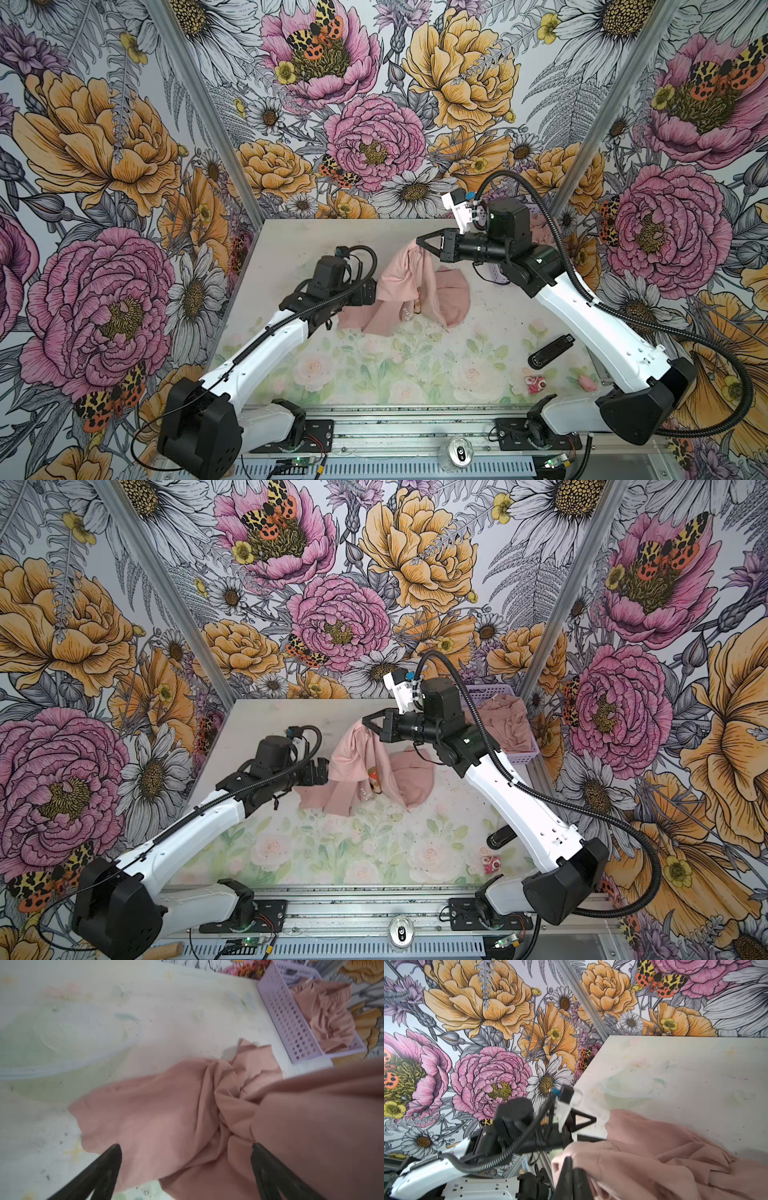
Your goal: Fold and stack the mixed laundry pile
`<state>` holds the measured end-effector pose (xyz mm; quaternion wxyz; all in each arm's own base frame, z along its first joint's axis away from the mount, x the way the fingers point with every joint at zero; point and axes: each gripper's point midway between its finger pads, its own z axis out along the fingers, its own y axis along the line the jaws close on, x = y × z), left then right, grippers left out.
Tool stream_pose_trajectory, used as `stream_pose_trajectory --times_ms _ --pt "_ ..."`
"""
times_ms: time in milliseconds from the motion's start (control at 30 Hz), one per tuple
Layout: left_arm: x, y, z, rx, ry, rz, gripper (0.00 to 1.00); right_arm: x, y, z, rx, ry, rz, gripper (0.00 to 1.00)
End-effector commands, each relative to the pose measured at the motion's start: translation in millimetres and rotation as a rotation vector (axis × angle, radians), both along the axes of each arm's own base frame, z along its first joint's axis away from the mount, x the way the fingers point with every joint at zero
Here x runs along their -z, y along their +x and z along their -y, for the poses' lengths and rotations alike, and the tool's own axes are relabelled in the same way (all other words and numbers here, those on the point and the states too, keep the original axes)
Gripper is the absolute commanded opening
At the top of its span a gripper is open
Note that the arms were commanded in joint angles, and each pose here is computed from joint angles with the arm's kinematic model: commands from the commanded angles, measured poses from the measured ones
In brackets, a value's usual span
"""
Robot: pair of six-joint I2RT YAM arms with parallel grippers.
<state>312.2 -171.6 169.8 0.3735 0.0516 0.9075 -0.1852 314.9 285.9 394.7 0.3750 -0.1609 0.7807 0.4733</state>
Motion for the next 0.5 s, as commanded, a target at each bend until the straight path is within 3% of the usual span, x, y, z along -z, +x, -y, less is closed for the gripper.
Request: stream_pose_trajectory --times_ms 0,233,467 --pt "-17 -8 2 -0.06 -0.05 0.112 0.98 -47 15 10 0.087 0.083 0.11 0.0" --pt "13 -44 8 -0.01 -0.073 0.095 0.97 -55 31 16 0.145 0.106 0.118 0.0" --pt "53 -23 14 -0.005 -0.014 0.046 0.99 -68 29 20 0.151 0.125 0.139 0.0"
